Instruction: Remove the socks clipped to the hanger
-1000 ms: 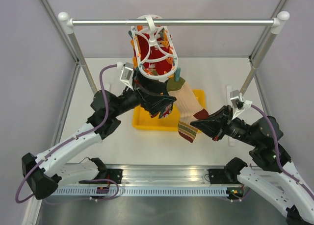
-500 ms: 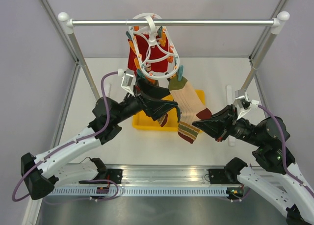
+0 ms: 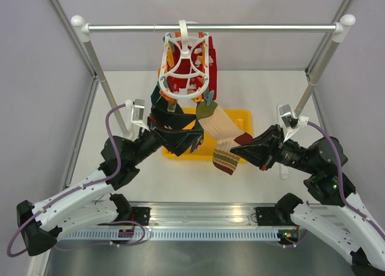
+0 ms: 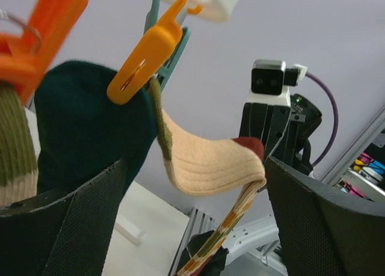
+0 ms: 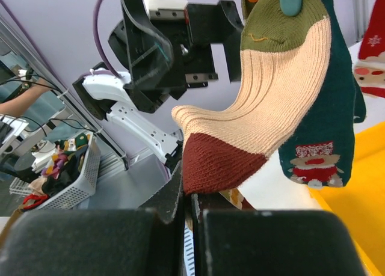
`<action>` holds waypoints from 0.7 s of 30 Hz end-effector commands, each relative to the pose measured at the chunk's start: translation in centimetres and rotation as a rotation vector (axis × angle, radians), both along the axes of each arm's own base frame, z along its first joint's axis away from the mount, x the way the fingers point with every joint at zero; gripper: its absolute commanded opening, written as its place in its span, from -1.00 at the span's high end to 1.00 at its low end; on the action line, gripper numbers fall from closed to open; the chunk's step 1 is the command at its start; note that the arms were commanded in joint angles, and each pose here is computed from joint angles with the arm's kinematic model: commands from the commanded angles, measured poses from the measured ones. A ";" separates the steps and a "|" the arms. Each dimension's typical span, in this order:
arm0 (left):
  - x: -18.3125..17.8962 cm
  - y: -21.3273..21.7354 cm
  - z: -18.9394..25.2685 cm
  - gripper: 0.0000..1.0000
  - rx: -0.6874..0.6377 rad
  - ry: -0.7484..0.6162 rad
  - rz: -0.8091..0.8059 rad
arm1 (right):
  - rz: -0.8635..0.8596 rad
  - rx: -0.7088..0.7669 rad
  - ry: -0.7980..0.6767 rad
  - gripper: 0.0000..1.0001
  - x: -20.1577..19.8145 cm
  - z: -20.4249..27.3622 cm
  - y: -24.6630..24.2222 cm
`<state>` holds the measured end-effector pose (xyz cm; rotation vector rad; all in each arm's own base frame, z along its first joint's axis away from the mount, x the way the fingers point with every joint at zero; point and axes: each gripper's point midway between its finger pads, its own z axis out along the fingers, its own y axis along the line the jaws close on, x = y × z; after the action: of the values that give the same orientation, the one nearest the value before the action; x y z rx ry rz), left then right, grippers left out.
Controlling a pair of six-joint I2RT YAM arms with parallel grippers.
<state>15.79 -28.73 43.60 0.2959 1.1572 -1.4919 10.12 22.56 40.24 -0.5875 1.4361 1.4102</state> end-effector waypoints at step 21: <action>-4.8 -2.6 -8.9 -0.97 0.157 -0.051 -0.191 | 0.156 0.048 0.048 0.98 1.5 -1.4 7.4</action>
<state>11.31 -31.47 33.04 0.5489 1.3456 -1.5577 11.90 29.20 37.35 -0.6339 1.5085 1.6016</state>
